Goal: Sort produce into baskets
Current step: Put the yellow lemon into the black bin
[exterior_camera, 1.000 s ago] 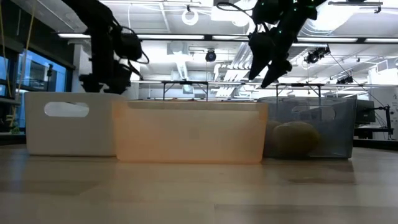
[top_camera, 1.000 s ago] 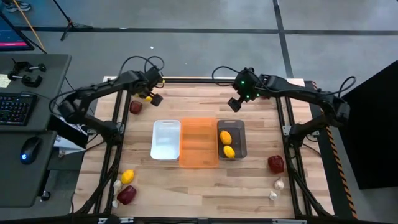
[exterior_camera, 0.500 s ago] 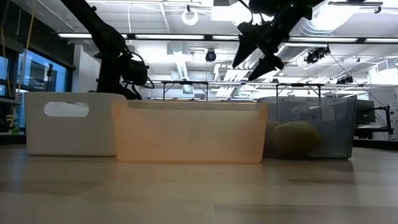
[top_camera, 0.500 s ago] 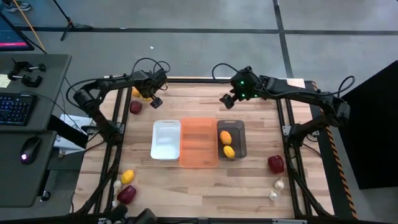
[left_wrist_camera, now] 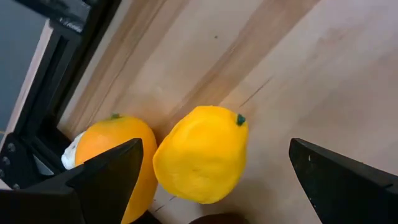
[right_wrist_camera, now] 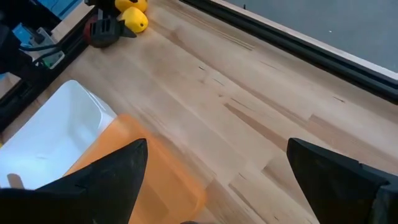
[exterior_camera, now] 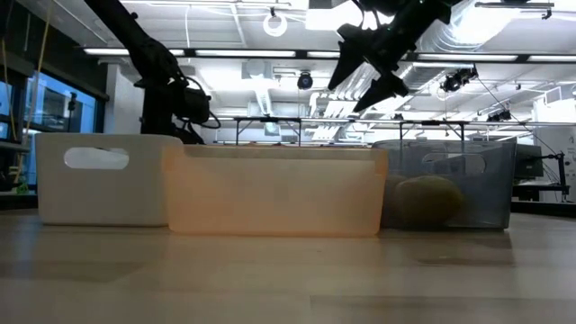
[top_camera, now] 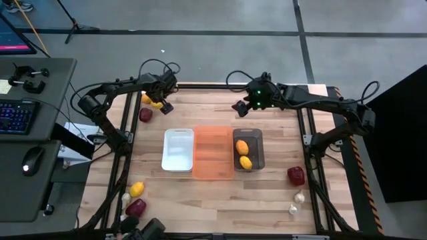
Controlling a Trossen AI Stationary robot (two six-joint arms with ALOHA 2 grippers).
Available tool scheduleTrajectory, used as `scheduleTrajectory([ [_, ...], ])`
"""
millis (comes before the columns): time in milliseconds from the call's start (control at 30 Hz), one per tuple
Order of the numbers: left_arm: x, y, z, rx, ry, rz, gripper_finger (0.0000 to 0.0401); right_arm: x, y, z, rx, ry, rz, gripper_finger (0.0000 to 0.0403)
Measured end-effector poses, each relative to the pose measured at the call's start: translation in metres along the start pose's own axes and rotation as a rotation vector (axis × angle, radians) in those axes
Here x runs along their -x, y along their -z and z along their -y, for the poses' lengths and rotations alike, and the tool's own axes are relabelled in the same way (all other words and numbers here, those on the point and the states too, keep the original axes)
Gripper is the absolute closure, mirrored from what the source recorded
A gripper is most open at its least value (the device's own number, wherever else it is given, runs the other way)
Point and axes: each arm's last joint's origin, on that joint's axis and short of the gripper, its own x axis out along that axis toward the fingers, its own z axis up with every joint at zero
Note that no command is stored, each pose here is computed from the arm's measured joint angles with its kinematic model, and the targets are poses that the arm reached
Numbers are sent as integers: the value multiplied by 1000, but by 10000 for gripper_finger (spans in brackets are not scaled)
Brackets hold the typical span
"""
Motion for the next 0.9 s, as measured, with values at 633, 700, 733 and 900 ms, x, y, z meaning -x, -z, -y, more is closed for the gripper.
scheduleTrajectory([
  [633, -23, -1, 7, -9, 4, -119, 110, 1, 5, -9, 9, -16, -8, 29],
  [700, -22, 1, 8, -9, 8, -135, 134, 1, 5, -9, 10, -16, -8, 29],
  [733, -21, 2, 9, -12, 12, -138, 149, 1, 5, -9, 9, -16, -8, 29],
  [900, 1, 5, 4, 53, 38, -55, 238, 1, 5, -9, -9, -15, -7, 29],
])
